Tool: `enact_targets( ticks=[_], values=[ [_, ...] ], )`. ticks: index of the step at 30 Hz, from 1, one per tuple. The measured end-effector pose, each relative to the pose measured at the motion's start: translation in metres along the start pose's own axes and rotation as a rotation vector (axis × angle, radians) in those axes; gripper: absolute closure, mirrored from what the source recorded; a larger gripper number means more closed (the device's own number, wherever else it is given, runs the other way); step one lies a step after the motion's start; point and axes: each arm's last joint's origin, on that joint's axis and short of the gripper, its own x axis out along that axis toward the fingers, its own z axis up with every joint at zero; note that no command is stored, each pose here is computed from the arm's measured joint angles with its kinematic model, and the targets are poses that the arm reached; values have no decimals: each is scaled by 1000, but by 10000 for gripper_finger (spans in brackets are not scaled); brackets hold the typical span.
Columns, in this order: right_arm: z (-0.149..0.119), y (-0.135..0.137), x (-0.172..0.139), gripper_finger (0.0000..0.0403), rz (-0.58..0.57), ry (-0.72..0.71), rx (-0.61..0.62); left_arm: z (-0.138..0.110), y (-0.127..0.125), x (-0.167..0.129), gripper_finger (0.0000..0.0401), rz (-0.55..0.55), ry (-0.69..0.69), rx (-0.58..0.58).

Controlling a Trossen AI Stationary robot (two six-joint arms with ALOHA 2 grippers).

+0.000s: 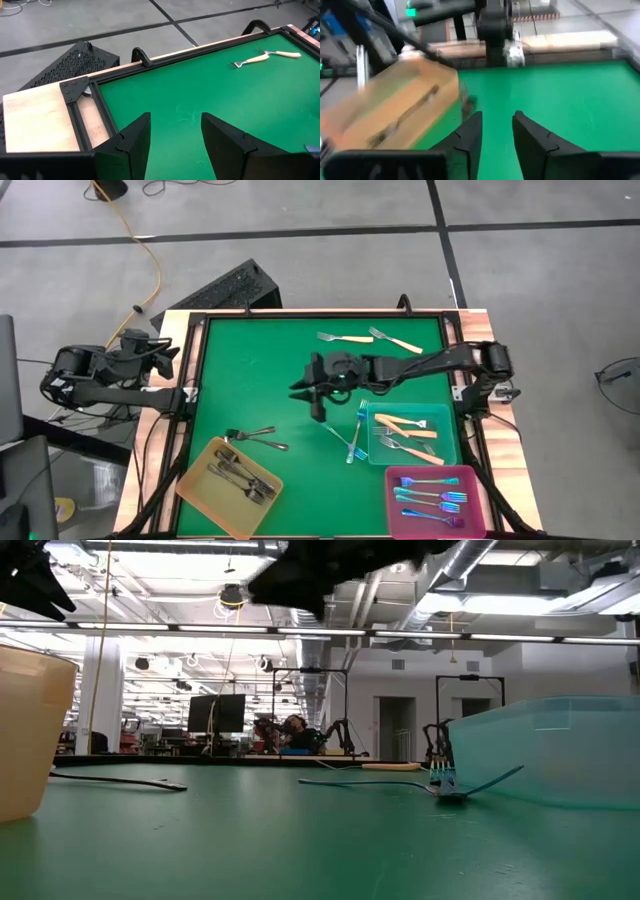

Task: Sort silverware by color (type)
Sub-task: Put the black fork into the orange bin

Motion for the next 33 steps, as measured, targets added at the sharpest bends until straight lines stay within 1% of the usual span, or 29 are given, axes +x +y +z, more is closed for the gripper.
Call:
enact_targets(
  ticks=[2, 3, 5, 7, 11, 13, 18, 23, 29, 33],
  values=[
    [7, 1, 14, 259, 5, -35, -26, 0, 0, 0, 243, 0, 0, 0],
    [4, 0, 20, 251, 6, -8, -28, 0, 0, 0, 243, 0, 0, 0],
    [7, 2, 35, 236, 15, -23, -32, 0, 0, 0, 243, 0, 0, 0],
    [2, 3, 50, 222, 24, 7, -33, 0, 0, 0, 243, -1, 1, 2],
    [1, 6, 78, 207, 42, 3, -38, 0, 0, 0, 243, 0, 0, 4],
    [-1, 9, 89, 205, 58, -1, -44, 0, 0, 0, 243, 0, 0, 5],
    [-20, 19, 119, 208, 85, 36, -54, 0, 0, 0, 243, 0, 0, 4],
    [-35, 32, 139, 209, 116, 47, -105, 0, 0, 0, 243, 0, 0, 4],
    [-61, 53, 159, 209, 153, 97, -130, 0, 0, 0, 243, 0, 1, 4],
    [-70, 63, 162, 210, 170, 109, -130, 0, 0, 0, 243, 0, 1, 4]
  ],
)
